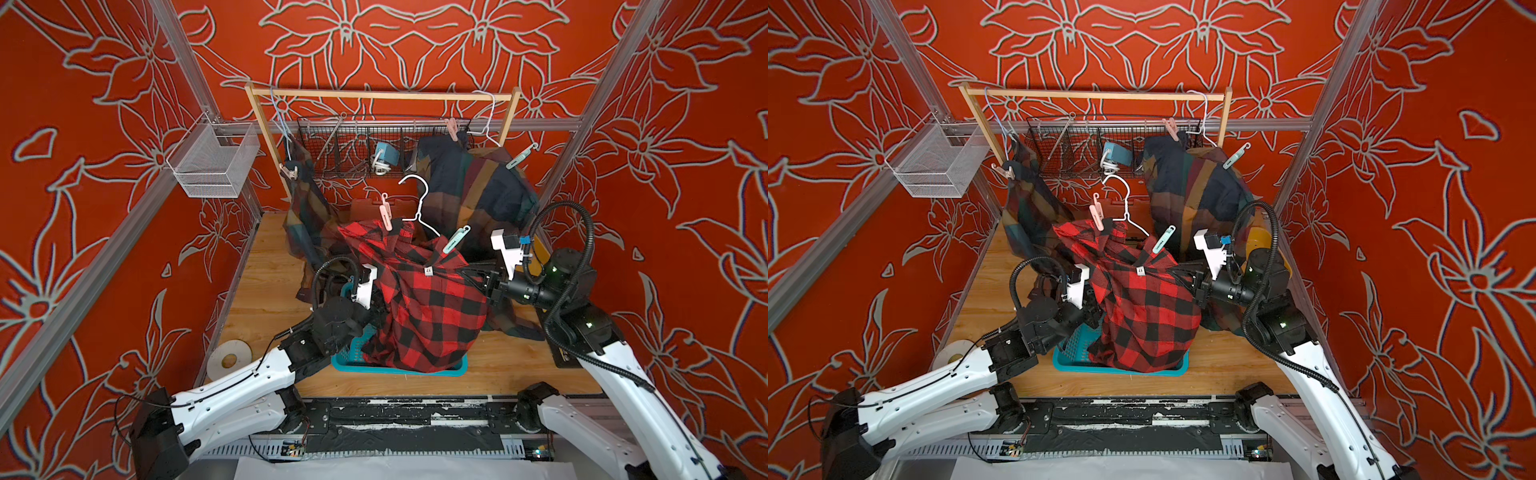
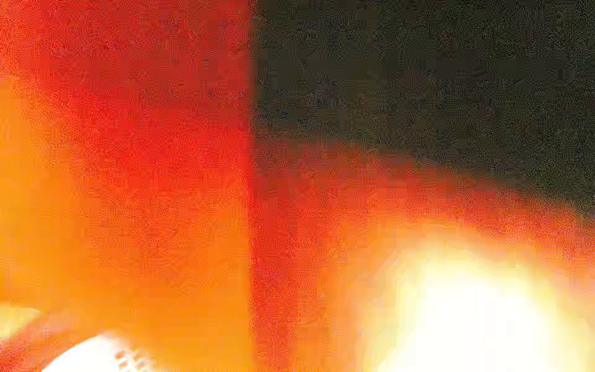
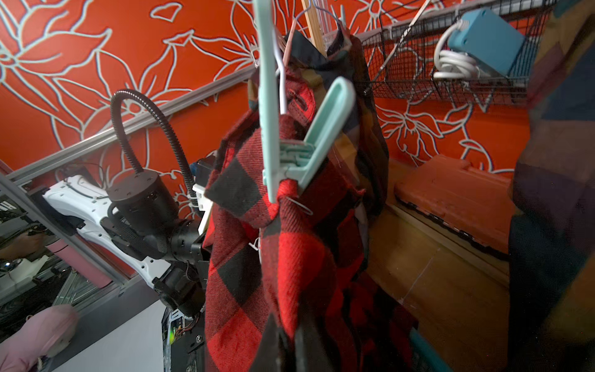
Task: Remove the clothespins securing long-sleeve shirts to the hanger
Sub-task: Place the long-sleeve shirt at the bin.
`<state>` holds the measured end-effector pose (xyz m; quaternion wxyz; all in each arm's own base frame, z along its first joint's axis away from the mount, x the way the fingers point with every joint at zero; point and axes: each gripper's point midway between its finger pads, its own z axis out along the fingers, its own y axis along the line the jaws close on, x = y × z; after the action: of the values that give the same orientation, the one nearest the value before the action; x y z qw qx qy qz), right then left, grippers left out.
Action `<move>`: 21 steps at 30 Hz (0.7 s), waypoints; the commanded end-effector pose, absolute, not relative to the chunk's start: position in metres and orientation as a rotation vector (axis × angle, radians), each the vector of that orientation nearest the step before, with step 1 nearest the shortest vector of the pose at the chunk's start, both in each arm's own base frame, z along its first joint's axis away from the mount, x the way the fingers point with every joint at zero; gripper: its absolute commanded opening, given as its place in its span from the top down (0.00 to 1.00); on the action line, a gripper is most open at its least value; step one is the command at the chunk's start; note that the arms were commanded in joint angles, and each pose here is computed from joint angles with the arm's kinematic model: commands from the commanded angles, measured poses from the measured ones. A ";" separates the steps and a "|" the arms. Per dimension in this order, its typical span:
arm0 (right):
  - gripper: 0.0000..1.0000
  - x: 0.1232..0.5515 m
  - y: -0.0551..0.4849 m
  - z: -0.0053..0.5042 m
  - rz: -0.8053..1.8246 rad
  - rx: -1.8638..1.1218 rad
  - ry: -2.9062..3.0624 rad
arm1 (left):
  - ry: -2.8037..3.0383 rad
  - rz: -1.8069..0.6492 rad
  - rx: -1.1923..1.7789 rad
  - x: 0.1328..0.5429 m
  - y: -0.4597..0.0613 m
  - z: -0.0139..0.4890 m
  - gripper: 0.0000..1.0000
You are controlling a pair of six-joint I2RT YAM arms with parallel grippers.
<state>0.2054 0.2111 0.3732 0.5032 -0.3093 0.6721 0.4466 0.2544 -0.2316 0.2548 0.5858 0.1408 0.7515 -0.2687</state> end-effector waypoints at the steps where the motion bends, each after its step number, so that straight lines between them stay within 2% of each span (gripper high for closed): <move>1: 1.00 0.208 0.204 0.383 0.997 -0.735 1.527 | 1.774 -0.600 0.223 0.252 -0.212 0.249 0.55; 3: 1.00 0.212 0.204 0.372 0.985 -0.730 1.545 | 1.782 -0.582 0.189 0.249 -0.200 0.247 0.40; 6: 1.00 0.214 0.205 0.358 0.973 -0.744 1.563 | 1.758 -0.585 0.173 0.242 -0.190 0.256 0.29; 12: 1.00 0.222 0.209 0.334 0.969 -0.770 1.596 | 1.620 -0.612 0.238 0.227 -0.181 0.316 0.24; 21: 1.00 0.226 0.217 0.321 0.976 -0.832 1.609 | 1.465 -0.524 0.452 0.220 -0.195 0.391 0.24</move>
<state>0.2293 0.2141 0.3060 0.4894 -0.3161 0.7021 0.4094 0.2201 -0.1866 0.3786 0.6787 0.1526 0.6682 -0.2639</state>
